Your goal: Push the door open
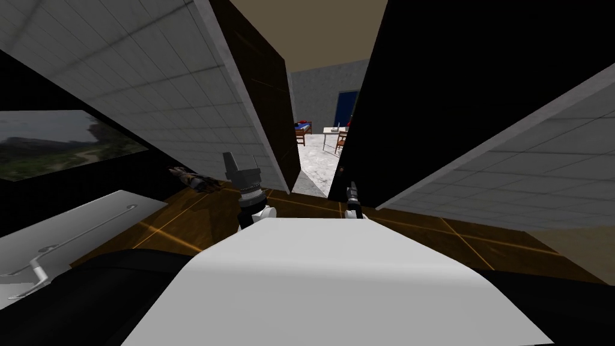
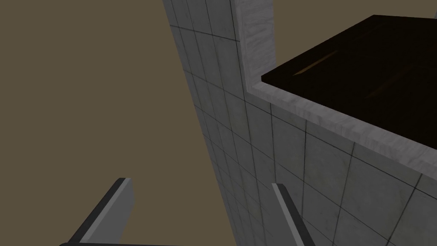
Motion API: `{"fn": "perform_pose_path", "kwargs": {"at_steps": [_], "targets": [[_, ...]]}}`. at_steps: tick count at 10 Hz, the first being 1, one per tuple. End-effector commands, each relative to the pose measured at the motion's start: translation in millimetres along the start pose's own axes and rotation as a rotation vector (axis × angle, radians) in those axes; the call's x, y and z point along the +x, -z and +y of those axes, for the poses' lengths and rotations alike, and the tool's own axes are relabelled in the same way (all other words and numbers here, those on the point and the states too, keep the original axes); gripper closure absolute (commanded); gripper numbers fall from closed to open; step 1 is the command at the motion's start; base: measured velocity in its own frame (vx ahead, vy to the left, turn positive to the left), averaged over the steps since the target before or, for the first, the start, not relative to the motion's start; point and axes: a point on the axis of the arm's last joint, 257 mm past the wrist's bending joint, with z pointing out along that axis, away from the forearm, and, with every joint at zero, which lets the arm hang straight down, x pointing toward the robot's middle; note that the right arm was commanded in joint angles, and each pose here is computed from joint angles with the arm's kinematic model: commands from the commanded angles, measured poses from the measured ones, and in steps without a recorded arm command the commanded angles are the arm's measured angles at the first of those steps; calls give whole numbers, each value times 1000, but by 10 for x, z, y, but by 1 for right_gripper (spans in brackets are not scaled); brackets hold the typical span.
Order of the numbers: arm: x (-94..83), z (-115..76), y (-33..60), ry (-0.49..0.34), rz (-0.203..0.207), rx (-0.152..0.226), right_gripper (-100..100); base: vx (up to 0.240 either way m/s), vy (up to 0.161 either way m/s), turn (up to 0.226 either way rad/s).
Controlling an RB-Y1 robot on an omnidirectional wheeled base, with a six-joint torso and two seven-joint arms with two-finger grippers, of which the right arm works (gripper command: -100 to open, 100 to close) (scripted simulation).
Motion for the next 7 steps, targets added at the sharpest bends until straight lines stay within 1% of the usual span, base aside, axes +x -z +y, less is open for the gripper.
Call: {"fn": "perform_pose_path", "kwargs": {"at_steps": [1,4,7], "targets": [[-15,-64,8,1,-7,14,-100,89,-21,72],[-48,-202,18,5,-22,44,-100,102,-35,113],[-66,-287,29,6,-32,64,-100,73,-30,56]]}}
